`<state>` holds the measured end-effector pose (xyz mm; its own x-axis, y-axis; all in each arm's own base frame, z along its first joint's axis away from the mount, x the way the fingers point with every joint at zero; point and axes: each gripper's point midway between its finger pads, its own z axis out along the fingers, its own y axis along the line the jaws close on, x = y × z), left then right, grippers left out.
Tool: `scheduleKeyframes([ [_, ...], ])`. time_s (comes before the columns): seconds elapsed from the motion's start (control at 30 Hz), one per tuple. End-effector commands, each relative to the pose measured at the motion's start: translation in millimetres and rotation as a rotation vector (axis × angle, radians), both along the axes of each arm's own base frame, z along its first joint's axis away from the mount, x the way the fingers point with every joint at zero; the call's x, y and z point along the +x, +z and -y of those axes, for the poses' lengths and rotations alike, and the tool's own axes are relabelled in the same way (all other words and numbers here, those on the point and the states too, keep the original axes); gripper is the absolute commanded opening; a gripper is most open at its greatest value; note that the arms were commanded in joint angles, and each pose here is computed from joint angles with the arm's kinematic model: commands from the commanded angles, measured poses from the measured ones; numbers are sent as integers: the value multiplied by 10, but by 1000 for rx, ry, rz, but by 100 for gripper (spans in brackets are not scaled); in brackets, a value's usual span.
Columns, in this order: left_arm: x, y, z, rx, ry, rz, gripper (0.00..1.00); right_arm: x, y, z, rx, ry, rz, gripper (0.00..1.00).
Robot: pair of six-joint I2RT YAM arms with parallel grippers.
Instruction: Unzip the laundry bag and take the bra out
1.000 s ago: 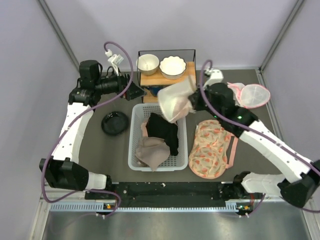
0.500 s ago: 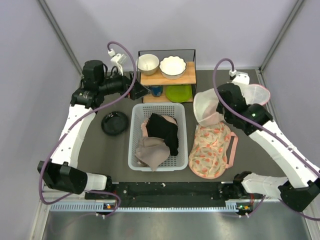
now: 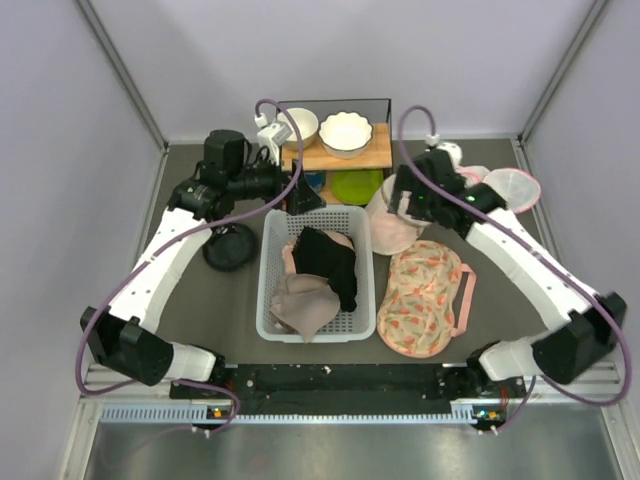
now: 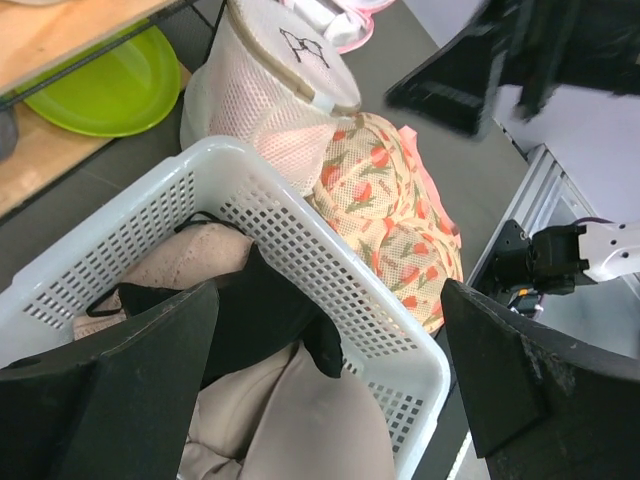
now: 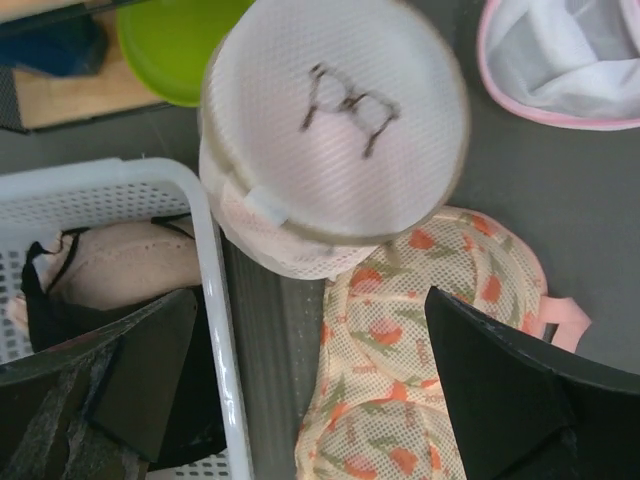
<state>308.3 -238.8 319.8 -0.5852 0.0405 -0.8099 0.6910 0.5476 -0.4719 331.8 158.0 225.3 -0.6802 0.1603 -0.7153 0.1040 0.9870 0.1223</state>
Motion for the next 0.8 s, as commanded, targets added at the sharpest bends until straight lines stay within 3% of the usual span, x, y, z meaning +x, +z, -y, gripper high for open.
scheduleKeyframes([
  [0.0,-49,-28,75,17,26,-1,99,-117,610,340,182,-41,200,99],
  [0.07,-100,-75,184,23,10,-13,99,-133,431,657,206,-119,198,97],
  [0.17,-122,-127,360,11,0,-26,99,-141,275,928,358,-151,211,95],
  [0.3,-214,-145,626,-9,-78,-5,99,-99,-48,784,560,-61,100,96],
  [0.57,-315,-217,862,-12,-124,-57,99,256,-574,507,735,-11,-2,98],
  [0.77,-397,-178,947,-36,-165,-52,99,573,-679,535,748,-41,29,81],
])
